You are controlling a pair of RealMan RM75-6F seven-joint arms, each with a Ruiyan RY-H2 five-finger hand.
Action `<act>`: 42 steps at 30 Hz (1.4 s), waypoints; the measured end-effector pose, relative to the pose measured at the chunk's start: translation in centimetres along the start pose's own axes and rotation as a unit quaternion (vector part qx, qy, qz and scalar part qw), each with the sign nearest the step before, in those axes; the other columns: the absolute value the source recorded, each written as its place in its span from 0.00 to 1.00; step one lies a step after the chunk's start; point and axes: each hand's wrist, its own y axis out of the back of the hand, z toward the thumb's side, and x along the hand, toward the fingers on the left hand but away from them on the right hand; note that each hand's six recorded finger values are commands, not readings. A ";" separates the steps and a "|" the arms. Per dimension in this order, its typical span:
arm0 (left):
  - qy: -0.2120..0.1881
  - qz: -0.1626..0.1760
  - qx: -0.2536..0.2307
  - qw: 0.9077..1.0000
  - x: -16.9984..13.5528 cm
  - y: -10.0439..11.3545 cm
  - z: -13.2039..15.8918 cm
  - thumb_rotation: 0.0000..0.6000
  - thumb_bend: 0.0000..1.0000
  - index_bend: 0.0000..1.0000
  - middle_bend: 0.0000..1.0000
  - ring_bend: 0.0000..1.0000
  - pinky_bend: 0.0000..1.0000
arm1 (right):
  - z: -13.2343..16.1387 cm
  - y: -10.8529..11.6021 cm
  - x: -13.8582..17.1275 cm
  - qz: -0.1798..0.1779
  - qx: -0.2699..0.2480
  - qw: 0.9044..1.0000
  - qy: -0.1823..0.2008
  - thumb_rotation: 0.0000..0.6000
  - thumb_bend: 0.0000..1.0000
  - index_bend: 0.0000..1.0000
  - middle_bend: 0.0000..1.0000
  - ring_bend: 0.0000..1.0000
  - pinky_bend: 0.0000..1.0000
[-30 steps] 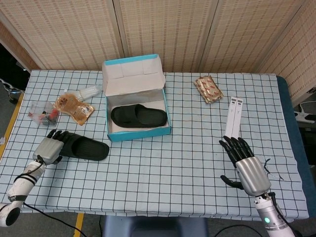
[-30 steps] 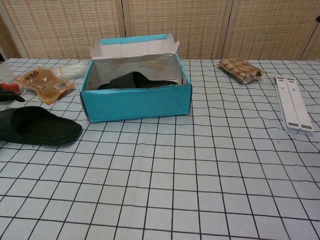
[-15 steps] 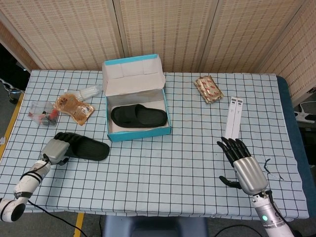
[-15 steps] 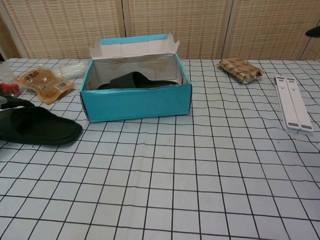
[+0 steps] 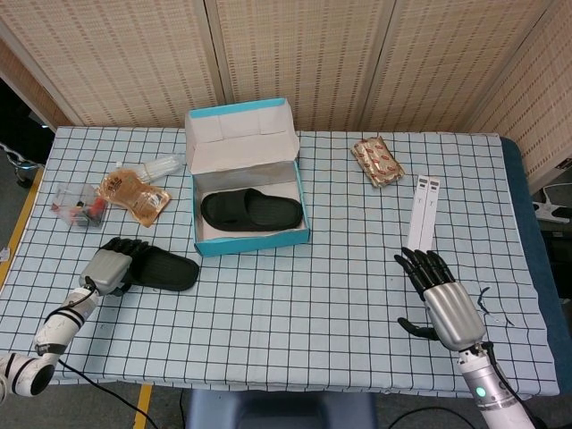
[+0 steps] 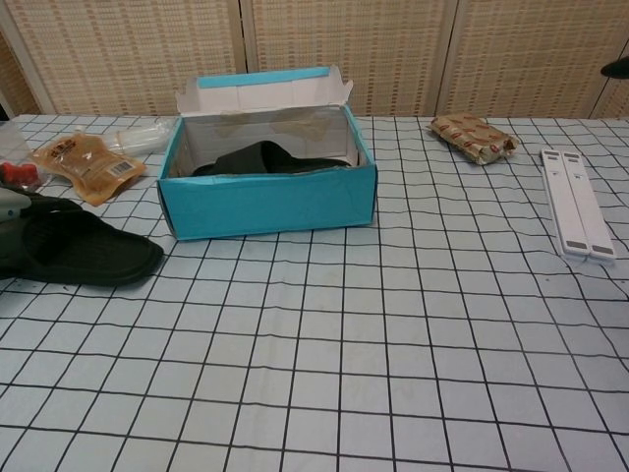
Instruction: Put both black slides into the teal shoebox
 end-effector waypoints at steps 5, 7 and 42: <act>-0.007 0.013 -0.014 1.000 0.3 -0.1 0.4 1.00 0.35 0.00 0.00 0.00 0.06 | -0.2 -0.2 -0.1 0.004 0.000 1.000 -0.003 1.00 0.06 0.00 0.00 0.00 0.00; -0.012 0.022 -0.020 0.999 0.5 -0.1 0.6 1.00 0.36 0.02 0.04 0.02 0.09 | -0.3 -0.2 0.0 0.004 -0.001 1.000 -0.003 1.00 0.06 0.00 0.00 0.00 0.00; -0.033 0.156 -0.102 0.982 -3.7 5.0 -1.0 1.00 0.41 0.64 0.76 0.51 0.36 | -0.5 -0.8 0.0 0.014 -0.011 1.000 -0.001 1.00 0.06 0.00 0.00 0.00 0.00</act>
